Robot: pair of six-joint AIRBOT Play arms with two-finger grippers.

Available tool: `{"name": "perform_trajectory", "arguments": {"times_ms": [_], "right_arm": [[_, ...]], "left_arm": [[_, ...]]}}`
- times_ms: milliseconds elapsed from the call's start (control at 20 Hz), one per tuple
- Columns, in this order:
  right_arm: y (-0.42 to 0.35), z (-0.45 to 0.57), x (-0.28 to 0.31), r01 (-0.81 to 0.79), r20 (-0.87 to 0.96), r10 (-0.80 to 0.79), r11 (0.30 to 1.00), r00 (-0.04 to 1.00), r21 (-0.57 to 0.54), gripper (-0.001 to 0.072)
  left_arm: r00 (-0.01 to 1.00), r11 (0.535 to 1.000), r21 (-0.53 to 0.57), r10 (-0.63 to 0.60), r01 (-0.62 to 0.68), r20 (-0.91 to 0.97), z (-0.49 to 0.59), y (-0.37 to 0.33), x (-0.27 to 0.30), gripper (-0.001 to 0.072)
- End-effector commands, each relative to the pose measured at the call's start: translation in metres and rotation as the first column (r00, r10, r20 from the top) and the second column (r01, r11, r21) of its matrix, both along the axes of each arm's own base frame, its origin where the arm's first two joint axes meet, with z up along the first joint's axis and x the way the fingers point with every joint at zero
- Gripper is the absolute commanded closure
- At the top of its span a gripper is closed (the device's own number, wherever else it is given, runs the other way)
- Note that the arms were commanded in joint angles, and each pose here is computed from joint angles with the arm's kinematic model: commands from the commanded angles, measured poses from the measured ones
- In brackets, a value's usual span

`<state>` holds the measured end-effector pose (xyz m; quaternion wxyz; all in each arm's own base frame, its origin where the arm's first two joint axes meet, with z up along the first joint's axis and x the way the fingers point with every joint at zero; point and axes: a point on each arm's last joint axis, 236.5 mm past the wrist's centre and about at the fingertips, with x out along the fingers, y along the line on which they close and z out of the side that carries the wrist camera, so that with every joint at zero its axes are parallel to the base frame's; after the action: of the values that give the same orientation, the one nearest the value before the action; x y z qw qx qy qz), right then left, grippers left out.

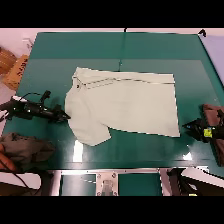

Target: Fold the shirts.

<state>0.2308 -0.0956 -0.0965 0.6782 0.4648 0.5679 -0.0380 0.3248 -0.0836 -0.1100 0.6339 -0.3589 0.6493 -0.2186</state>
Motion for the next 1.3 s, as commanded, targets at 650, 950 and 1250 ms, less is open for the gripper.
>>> {"name": "perform_trajectory", "arguments": {"times_ms": [650, 950, 1250], "right_arm": [[0.07, -0.008, -0.006, -0.182, -0.038, 0.187, 0.976, 0.982, 0.119, 0.0543], [0.043, 0.083, 0.06, -0.173, 0.192, 0.163, 0.984, 0.968, 0.037, 0.0699], [0.036, 0.368, 0.121, 0.016, 0.749, 0.239, 0.949, 0.619, -0.316, 0.07]], "left_arm": [[0.994, 0.995, -0.057, -0.074, 0.078, 0.083, 0.02, -0.006, 0.01, 0.0681], [0.94, 0.994, 0.009, -0.109, 0.112, 0.323, 0.115, 0.0, 0.044, 0.0682], [0.436, 0.971, 0.226, -0.17, -0.079, 0.884, 0.415, -0.004, 0.033, 0.0681]]}}
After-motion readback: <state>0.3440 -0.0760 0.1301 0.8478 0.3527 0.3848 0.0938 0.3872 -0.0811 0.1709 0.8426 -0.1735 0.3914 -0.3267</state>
